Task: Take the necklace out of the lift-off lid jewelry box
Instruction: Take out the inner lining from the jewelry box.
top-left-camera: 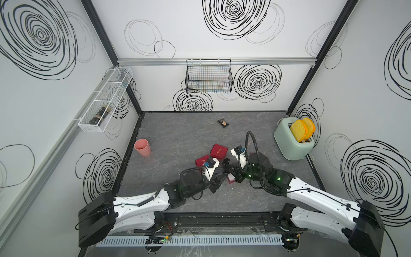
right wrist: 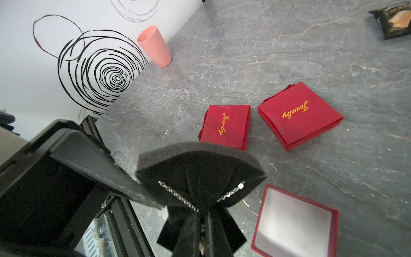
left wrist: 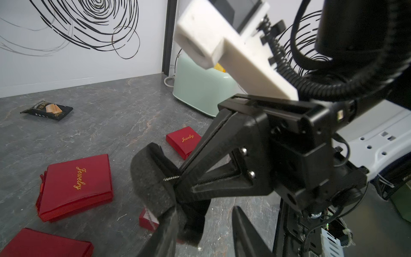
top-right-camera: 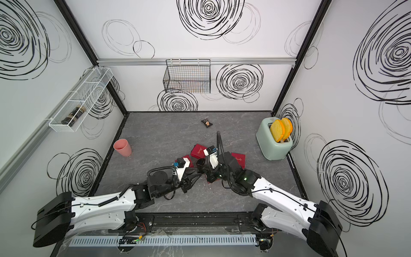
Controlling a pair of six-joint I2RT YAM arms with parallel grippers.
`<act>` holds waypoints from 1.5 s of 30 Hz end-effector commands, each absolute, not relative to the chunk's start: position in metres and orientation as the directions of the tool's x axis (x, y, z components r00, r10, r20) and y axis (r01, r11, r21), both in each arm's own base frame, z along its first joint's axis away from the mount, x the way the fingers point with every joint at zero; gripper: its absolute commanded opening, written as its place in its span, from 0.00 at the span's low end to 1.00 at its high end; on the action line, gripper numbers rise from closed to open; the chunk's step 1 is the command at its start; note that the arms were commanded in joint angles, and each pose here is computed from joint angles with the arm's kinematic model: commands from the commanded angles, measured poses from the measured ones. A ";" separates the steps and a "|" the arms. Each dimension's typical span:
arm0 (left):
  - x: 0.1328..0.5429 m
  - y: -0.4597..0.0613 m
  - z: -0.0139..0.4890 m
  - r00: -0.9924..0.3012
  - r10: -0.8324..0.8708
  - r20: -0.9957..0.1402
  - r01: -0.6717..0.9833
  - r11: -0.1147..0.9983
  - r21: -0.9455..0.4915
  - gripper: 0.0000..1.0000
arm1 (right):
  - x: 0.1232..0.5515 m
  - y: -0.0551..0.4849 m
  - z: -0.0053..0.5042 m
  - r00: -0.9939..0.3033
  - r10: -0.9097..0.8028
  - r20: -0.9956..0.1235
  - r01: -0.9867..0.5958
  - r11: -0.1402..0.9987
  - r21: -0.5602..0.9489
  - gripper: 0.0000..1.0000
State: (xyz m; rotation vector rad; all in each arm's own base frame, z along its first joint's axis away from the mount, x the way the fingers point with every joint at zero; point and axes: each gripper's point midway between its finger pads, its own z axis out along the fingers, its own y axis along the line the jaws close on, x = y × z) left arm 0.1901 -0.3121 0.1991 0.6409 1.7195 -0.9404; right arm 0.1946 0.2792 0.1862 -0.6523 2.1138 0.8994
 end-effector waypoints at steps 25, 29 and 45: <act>0.201 -0.311 0.210 -0.369 -0.082 -0.926 0.747 0.566 -0.348 0.31 | 0.179 0.287 0.206 -0.516 -0.121 -0.848 -0.747 0.548 0.376 0.07; 0.202 -0.311 0.215 -0.368 -0.106 -0.924 0.750 0.554 -0.362 0.21 | 0.178 0.287 0.205 -0.516 -0.120 -0.848 -0.748 0.545 0.378 0.07; 0.208 -0.300 0.211 -0.329 -0.053 -0.943 0.751 0.591 -0.296 0.05 | 0.173 0.281 0.205 -0.512 -0.130 -0.849 -0.754 0.542 0.372 0.14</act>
